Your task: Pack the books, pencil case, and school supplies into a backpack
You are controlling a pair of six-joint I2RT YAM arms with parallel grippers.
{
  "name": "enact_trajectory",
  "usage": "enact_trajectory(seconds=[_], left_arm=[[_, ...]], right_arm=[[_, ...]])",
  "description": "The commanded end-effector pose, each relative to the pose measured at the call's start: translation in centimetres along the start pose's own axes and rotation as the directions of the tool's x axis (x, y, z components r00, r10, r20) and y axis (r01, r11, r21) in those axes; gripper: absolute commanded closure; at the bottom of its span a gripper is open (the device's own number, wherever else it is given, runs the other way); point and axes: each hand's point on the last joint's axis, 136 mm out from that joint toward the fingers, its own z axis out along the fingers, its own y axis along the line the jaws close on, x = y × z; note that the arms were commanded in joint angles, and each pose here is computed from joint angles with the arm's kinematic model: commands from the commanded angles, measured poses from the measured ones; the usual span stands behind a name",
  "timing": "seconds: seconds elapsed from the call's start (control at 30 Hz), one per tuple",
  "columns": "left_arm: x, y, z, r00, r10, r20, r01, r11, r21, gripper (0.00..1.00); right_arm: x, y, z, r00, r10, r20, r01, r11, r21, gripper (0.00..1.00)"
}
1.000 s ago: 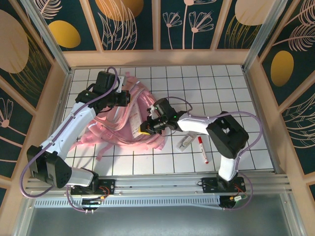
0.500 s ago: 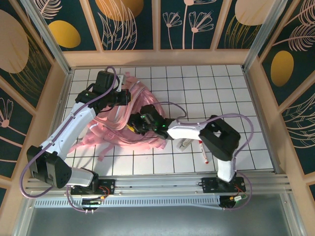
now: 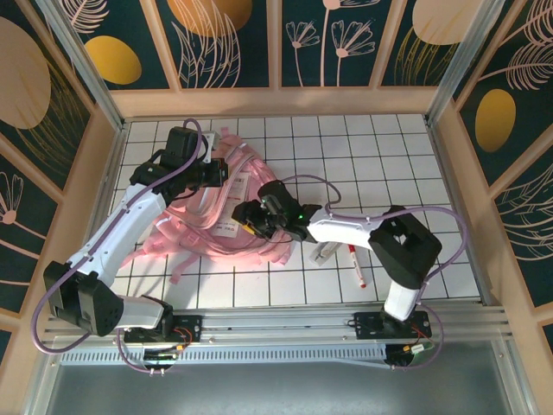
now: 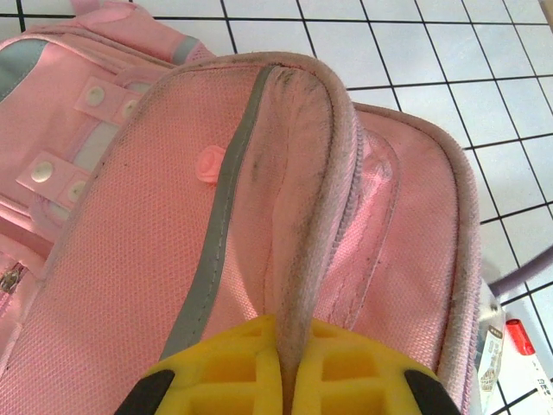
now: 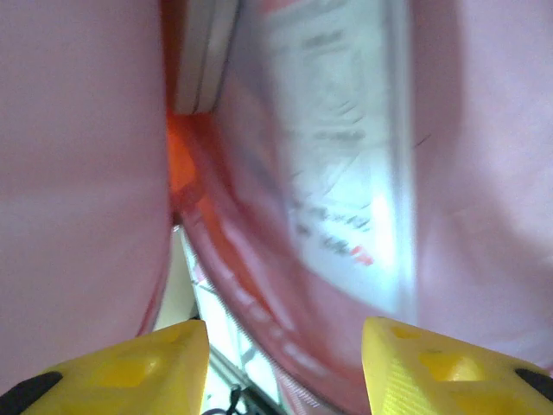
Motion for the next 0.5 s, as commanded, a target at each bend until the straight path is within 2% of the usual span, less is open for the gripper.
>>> enact_trajectory(seconds=[0.0,0.1,0.3,0.33,0.43,0.47], left_arm=[[-2.8,-2.0,-1.0,0.994,0.033,0.106,-0.041,0.997,0.069,1.0],[-3.1,-2.1,-1.0,0.994,0.03,0.107,-0.038,0.997,0.072,1.0],[-3.1,-2.0,-1.5,0.993,0.034,0.112,-0.041,0.997,0.062,1.0],[-2.9,-1.9,-1.4,0.994,0.031,0.107,-0.037,0.997,0.061,1.0],[-2.4,-1.8,-1.1,0.995,0.017,0.097,-0.023,0.998,0.065,1.0],[-2.3,-1.9,-1.1,0.996,0.015,0.093,-0.021,0.997,0.07,1.0]], right_arm=[[0.3,-2.0,0.5,0.999,-0.024,-0.032,0.026,0.998,0.063,0.5],[-0.2,-1.6,2.2,0.998,-0.045,-0.036,0.048,0.996,0.078,0.55],[-1.9,-1.4,4.0,0.998,-0.059,0.031,0.056,0.994,0.094,0.55],[-2.1,-1.0,4.5,0.996,-0.076,0.04,0.073,0.995,0.07,0.61],[-2.2,1.3,5.6,0.995,-0.093,0.028,0.095,0.993,-0.074,0.89],[-2.0,2.3,5.8,0.996,-0.084,0.025,0.086,0.989,-0.123,0.94]])
